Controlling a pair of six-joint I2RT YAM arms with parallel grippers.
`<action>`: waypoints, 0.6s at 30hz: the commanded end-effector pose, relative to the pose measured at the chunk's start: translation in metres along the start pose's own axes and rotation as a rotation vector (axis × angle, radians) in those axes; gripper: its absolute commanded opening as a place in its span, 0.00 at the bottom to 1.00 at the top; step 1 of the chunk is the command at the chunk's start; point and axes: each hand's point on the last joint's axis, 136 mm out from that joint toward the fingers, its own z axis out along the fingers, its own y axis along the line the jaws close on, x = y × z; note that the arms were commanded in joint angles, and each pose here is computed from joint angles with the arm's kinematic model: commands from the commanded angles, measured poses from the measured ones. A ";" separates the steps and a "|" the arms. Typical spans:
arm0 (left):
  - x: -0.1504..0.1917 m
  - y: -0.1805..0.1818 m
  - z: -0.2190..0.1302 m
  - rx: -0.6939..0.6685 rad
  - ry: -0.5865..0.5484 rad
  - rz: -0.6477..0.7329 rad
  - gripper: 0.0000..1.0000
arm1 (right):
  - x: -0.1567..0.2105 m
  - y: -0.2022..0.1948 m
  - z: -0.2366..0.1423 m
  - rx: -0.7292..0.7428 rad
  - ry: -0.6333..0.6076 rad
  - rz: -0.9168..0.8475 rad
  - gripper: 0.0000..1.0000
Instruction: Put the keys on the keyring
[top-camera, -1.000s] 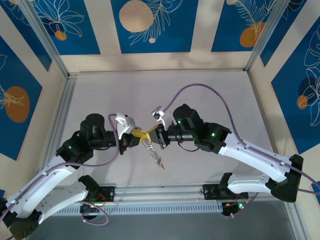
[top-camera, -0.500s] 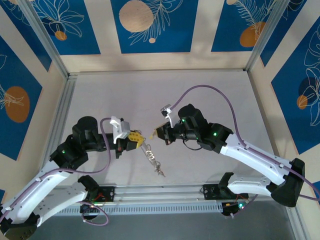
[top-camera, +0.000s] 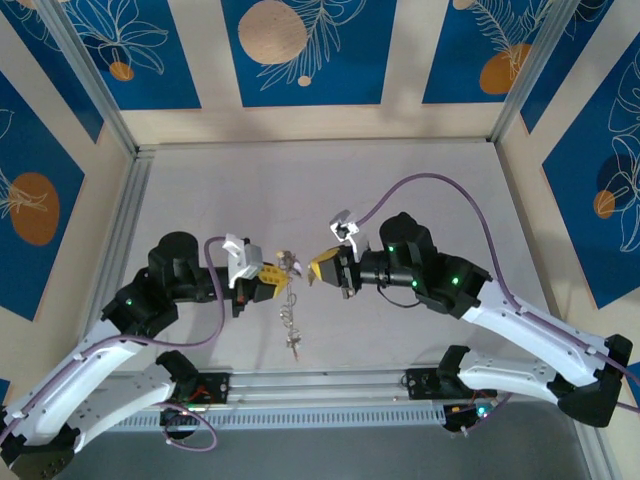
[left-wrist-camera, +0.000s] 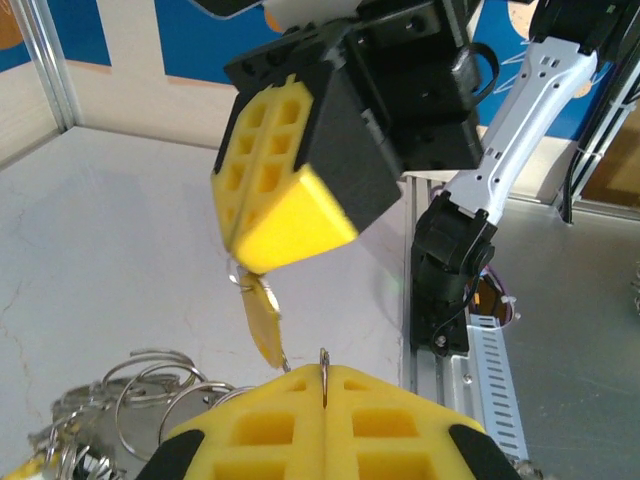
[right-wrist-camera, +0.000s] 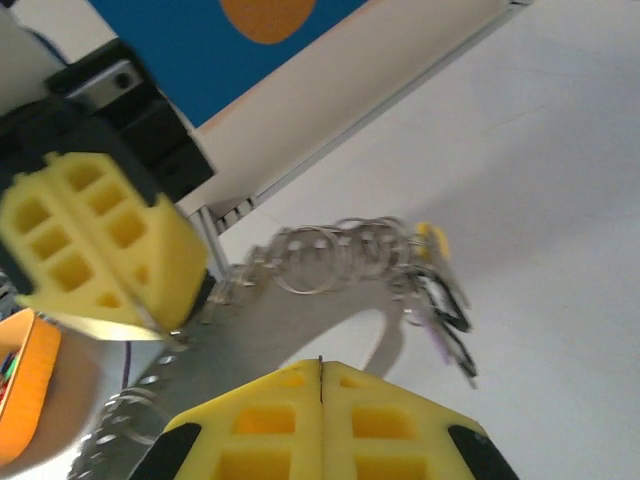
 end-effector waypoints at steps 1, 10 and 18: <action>-0.018 -0.004 -0.005 0.005 -0.036 0.069 0.00 | -0.003 0.021 0.001 -0.072 0.008 -0.072 0.00; -0.014 -0.005 -0.007 -0.001 -0.021 0.080 0.00 | 0.004 0.032 0.017 -0.052 0.066 -0.162 0.00; -0.014 -0.005 -0.008 -0.004 -0.027 0.087 0.00 | 0.005 0.036 0.014 -0.057 0.048 -0.180 0.00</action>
